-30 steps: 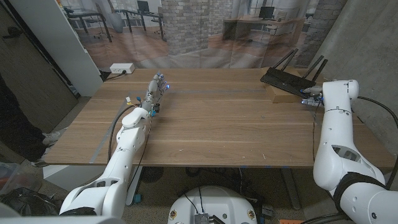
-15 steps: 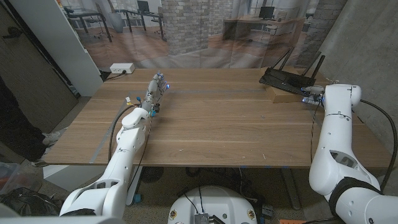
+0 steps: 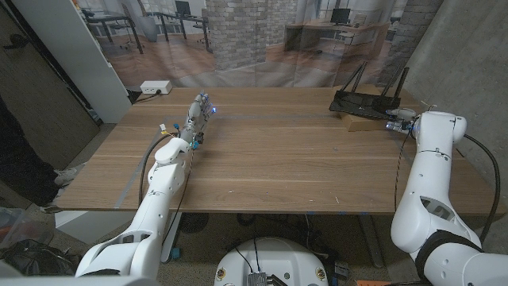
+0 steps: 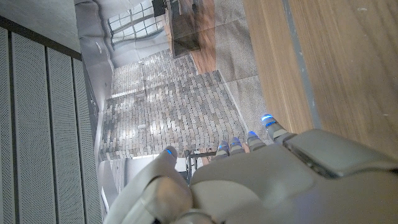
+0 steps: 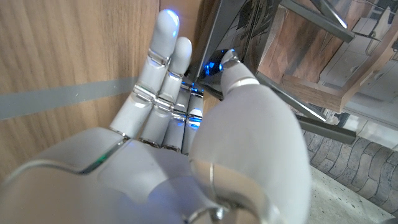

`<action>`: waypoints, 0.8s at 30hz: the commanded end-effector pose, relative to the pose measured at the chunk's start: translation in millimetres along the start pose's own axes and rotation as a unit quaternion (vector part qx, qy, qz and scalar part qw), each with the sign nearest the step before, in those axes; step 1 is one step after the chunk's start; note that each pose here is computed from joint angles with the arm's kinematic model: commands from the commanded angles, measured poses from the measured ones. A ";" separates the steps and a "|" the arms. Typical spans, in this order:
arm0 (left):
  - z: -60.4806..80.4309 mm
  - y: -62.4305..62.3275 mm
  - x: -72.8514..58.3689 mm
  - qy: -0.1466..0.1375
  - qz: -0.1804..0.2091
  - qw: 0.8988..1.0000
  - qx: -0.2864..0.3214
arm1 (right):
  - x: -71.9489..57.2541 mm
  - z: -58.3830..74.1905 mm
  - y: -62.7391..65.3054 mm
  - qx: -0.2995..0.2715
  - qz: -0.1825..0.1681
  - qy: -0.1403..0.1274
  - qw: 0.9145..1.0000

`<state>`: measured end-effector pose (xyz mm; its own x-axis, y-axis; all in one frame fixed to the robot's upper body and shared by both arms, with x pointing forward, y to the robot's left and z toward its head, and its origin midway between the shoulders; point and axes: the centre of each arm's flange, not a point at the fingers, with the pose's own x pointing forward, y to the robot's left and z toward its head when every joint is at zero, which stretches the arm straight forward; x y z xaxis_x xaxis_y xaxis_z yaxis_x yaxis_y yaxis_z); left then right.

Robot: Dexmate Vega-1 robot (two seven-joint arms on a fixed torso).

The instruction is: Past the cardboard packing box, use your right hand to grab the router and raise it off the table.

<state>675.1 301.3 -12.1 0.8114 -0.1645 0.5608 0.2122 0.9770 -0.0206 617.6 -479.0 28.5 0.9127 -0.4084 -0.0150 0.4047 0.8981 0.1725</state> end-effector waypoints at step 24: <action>0.8 -1.3 7.4 0.000 -0.001 1.000 0.000 | 6.1 -3.1 -2.4 0.104 0.021 -0.035 0.994</action>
<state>679.3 299.1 -8.4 0.8124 -0.1672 0.5586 0.2151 0.9764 -0.0206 620.8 -482.6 25.4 0.9180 -0.3943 0.0434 0.3618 0.8771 0.3159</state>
